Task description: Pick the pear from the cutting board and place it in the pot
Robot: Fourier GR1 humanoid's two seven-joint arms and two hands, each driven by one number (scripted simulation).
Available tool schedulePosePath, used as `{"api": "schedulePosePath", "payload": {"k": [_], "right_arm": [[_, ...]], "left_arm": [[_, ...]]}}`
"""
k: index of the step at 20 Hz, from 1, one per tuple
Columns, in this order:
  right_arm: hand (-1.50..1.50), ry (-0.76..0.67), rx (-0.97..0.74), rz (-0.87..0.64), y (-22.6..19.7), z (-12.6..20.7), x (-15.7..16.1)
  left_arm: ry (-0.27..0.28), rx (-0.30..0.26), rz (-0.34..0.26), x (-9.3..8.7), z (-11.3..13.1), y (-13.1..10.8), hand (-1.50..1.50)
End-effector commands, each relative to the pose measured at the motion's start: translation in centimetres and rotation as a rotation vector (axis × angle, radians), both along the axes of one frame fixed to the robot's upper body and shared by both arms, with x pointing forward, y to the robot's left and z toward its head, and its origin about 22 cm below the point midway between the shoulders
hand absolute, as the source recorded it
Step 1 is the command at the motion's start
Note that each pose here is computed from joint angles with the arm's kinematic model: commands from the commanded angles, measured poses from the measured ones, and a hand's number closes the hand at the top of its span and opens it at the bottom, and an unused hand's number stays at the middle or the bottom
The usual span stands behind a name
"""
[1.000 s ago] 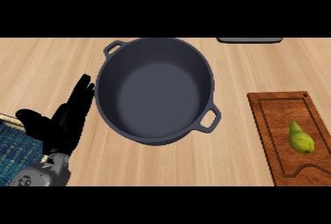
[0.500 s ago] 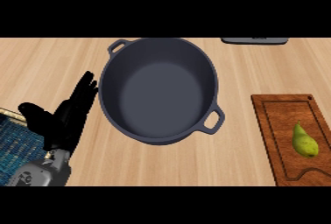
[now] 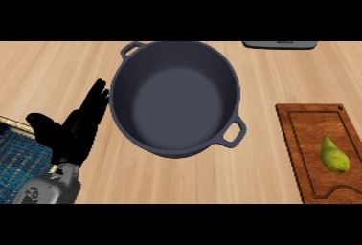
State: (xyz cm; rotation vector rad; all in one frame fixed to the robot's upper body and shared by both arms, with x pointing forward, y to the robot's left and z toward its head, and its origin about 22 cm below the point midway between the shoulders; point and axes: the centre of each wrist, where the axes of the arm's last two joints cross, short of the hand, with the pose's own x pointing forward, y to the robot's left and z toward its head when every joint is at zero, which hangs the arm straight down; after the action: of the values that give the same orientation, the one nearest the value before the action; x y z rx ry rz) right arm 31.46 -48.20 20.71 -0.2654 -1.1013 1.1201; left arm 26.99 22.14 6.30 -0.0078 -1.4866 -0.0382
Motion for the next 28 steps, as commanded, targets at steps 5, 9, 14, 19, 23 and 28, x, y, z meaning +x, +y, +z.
{"api": "schedulePosePath", "payload": {"k": [5, 9, 14, 19, 23, 28], "right_arm": [[-1.50, 0.154, -0.041, 0.048, 1.6, -3.6, 2.2], [-1.50, 0.212, -0.114, 0.086, 1.7, -4.3, 1.8], [-1.50, 0.197, -0.177, 0.079, 2.2, -6.5, 1.8], [-1.50, 0.172, -0.146, 0.040, 3.0, -6.6, 1.6], [-1.50, 0.161, -0.124, 0.029, 3.8, -8.1, 2.1], [-1.50, 0.190, -0.121, 0.035, 5.2, -7.7, 1.0]], "left_arm": [[-0.002, 0.009, 0.017, -1.7, -1.1, 0.0, 0.00], [0.003, -0.004, 0.007, -0.3, 1.3, -0.2, 0.00], [0.007, 0.001, 0.024, 0.5, 1.0, 1.1, 0.00], [0.011, 0.003, 0.036, -1.3, 0.0, 0.3, 0.00], [0.025, -0.016, 0.017, -0.6, 1.0, -1.4, 0.00], [0.027, -0.010, 0.025, -1.9, -0.4, 0.4, 0.00]]}}
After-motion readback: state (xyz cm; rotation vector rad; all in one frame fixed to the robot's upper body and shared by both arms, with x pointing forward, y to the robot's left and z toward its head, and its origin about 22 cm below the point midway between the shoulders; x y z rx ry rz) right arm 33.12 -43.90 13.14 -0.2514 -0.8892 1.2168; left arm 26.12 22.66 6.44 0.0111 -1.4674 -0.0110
